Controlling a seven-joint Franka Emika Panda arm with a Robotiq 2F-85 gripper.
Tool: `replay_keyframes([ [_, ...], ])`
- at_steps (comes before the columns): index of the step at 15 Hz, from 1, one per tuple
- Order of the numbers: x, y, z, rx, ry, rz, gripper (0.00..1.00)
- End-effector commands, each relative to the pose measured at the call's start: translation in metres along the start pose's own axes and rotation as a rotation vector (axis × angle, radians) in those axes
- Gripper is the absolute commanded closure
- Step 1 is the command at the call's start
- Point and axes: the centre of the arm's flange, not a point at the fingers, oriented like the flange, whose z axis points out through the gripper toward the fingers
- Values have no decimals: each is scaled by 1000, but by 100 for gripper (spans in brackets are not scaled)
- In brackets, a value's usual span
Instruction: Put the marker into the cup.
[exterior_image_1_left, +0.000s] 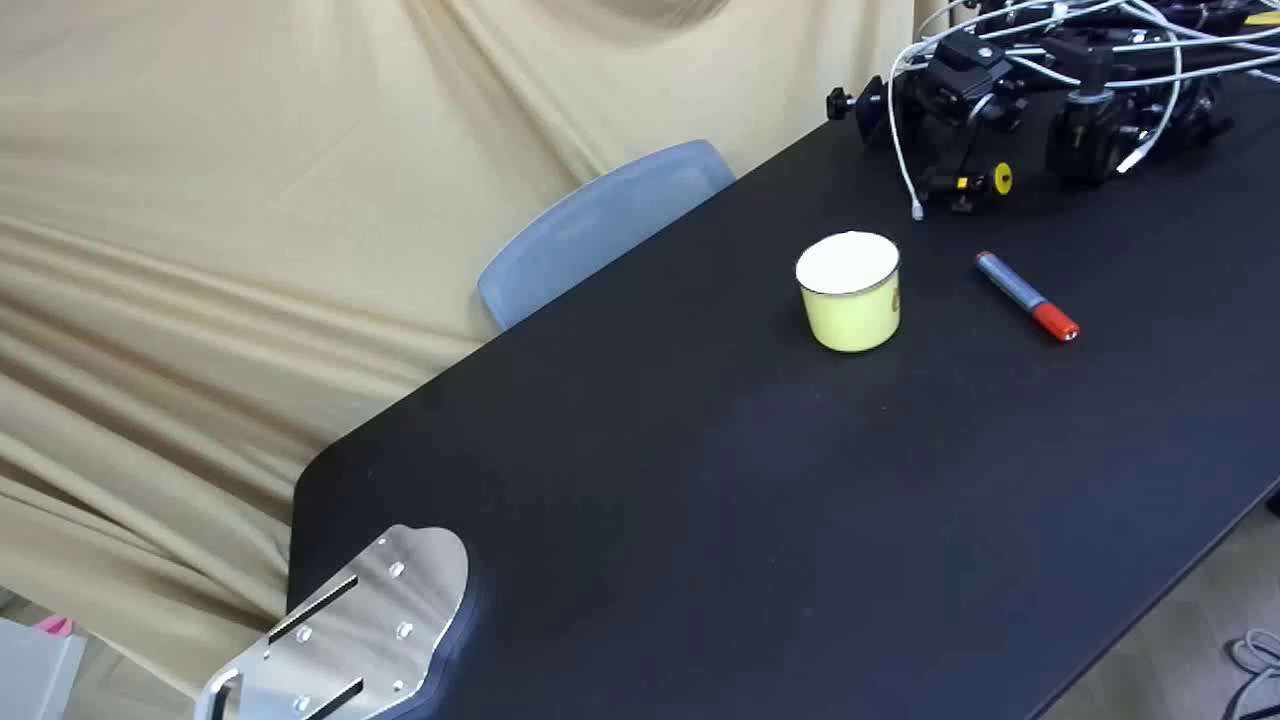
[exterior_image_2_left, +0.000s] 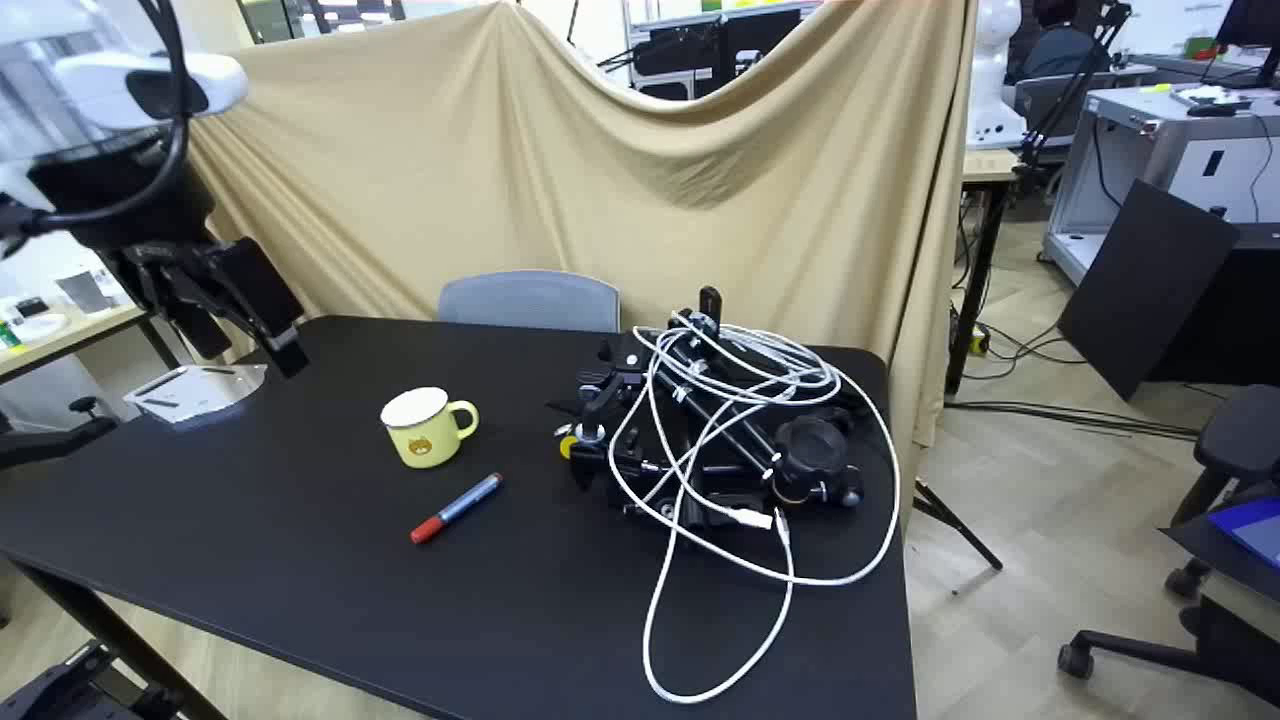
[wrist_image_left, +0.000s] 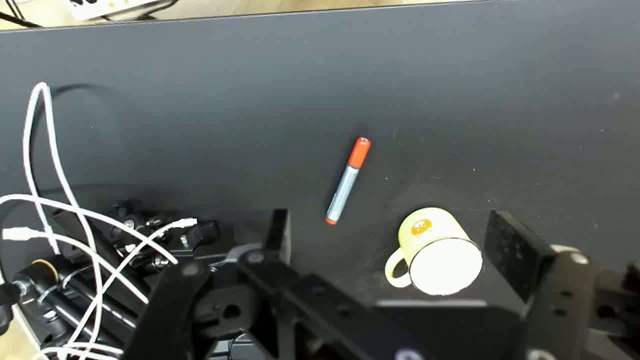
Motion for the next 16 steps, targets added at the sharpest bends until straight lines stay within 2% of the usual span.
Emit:
replay_keyframes([
  [1,0,0,0,0,0,0,0],
  [13,0,0,0,0,0,0,0],
  [16,14,-6,15,2,-10,23,0],
])
